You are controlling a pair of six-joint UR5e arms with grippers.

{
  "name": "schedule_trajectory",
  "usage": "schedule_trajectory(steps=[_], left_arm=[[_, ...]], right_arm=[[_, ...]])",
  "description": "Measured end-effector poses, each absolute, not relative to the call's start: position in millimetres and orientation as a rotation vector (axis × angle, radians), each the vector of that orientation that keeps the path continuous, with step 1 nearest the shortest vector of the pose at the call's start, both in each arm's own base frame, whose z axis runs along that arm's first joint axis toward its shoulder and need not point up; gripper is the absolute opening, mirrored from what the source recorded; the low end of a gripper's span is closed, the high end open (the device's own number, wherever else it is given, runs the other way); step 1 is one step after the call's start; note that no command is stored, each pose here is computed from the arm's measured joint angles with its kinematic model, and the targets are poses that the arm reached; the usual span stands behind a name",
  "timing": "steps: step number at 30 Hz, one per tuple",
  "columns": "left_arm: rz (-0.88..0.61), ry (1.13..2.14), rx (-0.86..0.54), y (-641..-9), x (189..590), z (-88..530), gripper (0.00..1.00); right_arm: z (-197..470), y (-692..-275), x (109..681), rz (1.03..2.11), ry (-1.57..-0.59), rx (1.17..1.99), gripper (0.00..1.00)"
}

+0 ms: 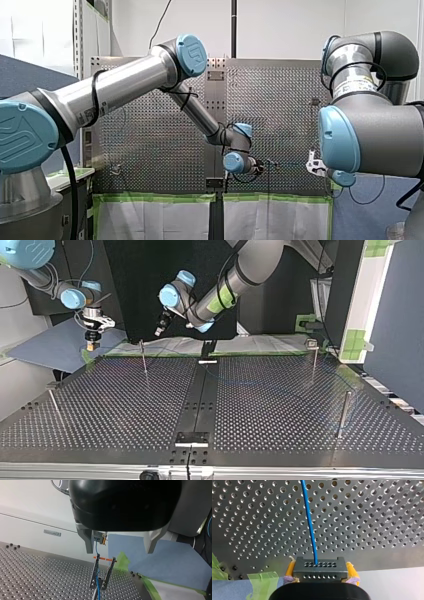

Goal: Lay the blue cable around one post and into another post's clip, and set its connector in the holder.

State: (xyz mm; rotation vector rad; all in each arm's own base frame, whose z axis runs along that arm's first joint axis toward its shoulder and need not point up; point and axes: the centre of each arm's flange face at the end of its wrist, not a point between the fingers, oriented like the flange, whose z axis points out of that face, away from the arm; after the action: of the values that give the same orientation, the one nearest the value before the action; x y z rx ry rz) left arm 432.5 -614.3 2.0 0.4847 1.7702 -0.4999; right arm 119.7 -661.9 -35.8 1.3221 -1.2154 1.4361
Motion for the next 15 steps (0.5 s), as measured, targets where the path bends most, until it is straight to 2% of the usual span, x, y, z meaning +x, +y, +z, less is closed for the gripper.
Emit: schedule_trajectory(steps=[15], left_arm=[[-0.498,1.770,0.483,-613.8,433.1,2.0,1.00]], right_arm=[[-37.3,-661.6,119.8,1.436,-1.217,1.323,0.00]])
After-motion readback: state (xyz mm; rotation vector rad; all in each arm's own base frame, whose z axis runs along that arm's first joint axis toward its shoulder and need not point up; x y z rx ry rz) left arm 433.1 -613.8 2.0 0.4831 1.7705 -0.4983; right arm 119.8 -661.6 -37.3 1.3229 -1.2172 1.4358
